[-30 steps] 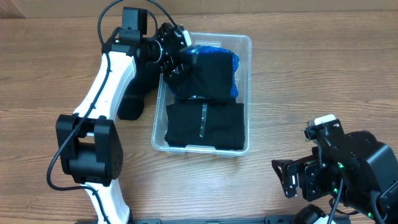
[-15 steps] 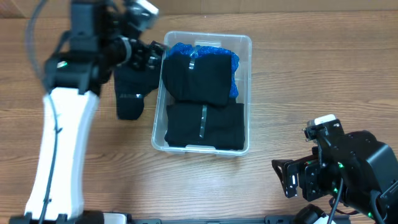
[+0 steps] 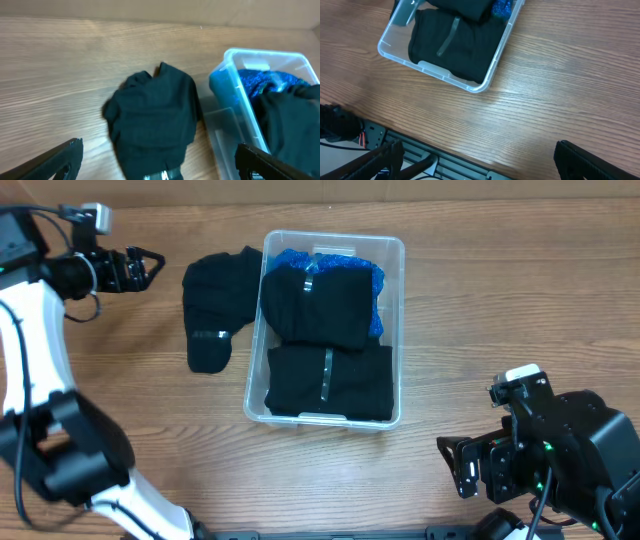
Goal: Pack container
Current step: 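Move the left gripper to the remaining black garment and grasp it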
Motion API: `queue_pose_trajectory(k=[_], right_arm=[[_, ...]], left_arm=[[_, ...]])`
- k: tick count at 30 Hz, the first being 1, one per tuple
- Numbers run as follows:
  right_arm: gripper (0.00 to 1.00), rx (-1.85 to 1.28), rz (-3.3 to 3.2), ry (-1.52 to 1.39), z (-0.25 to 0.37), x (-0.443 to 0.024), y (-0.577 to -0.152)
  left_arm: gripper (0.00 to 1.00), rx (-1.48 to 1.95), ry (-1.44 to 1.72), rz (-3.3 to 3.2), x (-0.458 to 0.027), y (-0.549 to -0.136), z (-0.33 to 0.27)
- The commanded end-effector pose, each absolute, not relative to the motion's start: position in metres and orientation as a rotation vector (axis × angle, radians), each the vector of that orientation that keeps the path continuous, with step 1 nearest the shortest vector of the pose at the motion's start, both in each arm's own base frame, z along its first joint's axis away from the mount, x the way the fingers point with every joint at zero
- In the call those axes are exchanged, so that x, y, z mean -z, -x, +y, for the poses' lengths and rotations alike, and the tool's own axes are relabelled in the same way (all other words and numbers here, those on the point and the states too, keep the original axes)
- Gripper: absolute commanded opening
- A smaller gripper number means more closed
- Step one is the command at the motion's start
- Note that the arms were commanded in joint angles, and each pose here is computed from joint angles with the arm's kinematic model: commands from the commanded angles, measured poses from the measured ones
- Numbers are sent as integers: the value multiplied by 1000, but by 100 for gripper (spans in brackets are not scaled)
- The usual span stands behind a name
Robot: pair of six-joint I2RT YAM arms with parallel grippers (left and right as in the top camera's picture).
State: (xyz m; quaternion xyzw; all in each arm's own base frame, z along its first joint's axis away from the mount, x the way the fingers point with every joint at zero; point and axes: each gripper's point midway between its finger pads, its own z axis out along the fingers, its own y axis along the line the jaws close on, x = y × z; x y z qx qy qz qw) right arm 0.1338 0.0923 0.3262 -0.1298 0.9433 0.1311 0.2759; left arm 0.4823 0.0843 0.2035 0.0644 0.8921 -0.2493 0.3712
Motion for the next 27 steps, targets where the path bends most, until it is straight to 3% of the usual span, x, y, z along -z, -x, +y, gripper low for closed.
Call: queue_pose_trajectory(k=[1,9,16,27], right_arm=[[100,-353,2525,350,92,-328,-134],[100,-353,2525,349,92,-328,-134],[100,-353,2525,350,92,-328,-134],[100,-353,2525,350,92,-328,-134]], left_arm=[[100,839,-242,2265,-144,-503,61],[100,677,-230,2453,-40,-532,48],[100,558,-190,2414,-38,-562,38],[100,665,-169,2394,-14,-567,26]])
